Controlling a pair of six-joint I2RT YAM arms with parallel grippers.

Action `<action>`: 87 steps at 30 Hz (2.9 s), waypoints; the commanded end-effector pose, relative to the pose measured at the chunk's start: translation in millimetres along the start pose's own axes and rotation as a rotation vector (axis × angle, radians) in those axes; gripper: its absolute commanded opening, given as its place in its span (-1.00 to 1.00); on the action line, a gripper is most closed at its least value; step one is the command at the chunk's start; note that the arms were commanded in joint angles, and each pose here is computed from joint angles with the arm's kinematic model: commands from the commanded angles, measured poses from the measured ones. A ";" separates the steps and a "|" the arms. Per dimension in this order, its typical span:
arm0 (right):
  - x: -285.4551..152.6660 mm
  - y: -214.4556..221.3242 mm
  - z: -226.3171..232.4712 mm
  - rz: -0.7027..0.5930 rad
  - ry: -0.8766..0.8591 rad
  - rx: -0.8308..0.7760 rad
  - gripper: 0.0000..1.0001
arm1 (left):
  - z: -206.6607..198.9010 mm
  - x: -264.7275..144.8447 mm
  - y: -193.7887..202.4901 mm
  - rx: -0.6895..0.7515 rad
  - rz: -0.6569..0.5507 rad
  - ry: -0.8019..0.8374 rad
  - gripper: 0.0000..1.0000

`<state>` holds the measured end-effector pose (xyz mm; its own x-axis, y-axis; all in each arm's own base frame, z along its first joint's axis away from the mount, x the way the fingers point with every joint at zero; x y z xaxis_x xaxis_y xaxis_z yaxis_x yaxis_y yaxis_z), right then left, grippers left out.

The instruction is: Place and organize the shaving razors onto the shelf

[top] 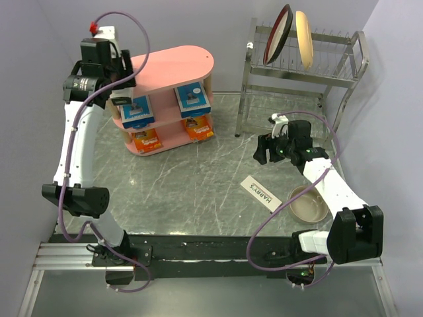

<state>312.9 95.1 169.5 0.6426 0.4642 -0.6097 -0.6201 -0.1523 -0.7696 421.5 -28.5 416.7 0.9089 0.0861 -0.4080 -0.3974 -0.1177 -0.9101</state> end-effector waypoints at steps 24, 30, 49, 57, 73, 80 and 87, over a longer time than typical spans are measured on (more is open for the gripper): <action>1.1 1.3 -5.8 -0.028 0.010 0.021 0.62 | 19.7 5.5 -47.6 -0.131 -0.151 -0.021 0.99; -0.1 0.3 0.6 -0.008 -0.055 -0.047 0.64 | 21.1 -54.2 -80.4 -0.075 -0.293 0.025 0.99; 22.8 116.7 20.4 0.490 -0.096 -0.551 0.86 | 3.7 -155.8 17.3 0.106 -0.185 0.343 0.99; 31.3 124.6 30.0 0.568 -0.166 -0.518 0.54 | 43.2 -157.6 -7.9 0.100 -0.283 0.072 0.99; 134.0 24.0 146.5 0.349 -0.347 -0.546 0.32 | 104.9 -189.0 -98.0 -0.063 -0.734 -0.318 0.99; 126.8 -1.6 148.8 0.264 -0.308 -0.511 0.75 | 97.7 -177.8 -95.1 -0.090 -0.716 -0.261 0.99; 89.2 31.4 136.9 0.310 -0.330 -0.548 1.00 | 101.3 -167.8 -89.3 -0.109 -0.693 -0.250 0.99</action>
<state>302.4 262.6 109.4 0.2428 0.5444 -0.8029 -0.4044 -0.6955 -0.5939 298.4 67.2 547.4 0.8920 0.4067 0.1973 0.2260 -0.0232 -0.9739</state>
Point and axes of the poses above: each gripper's point midway between its finger pads, its own x axis out along the fingers, its own z axis along the line the jaws close on, y = z × x, the point moved 3 cm from there along -x, back along the fingers, and after that the axes turned 1 degree about -x, right-handed, at the moved point
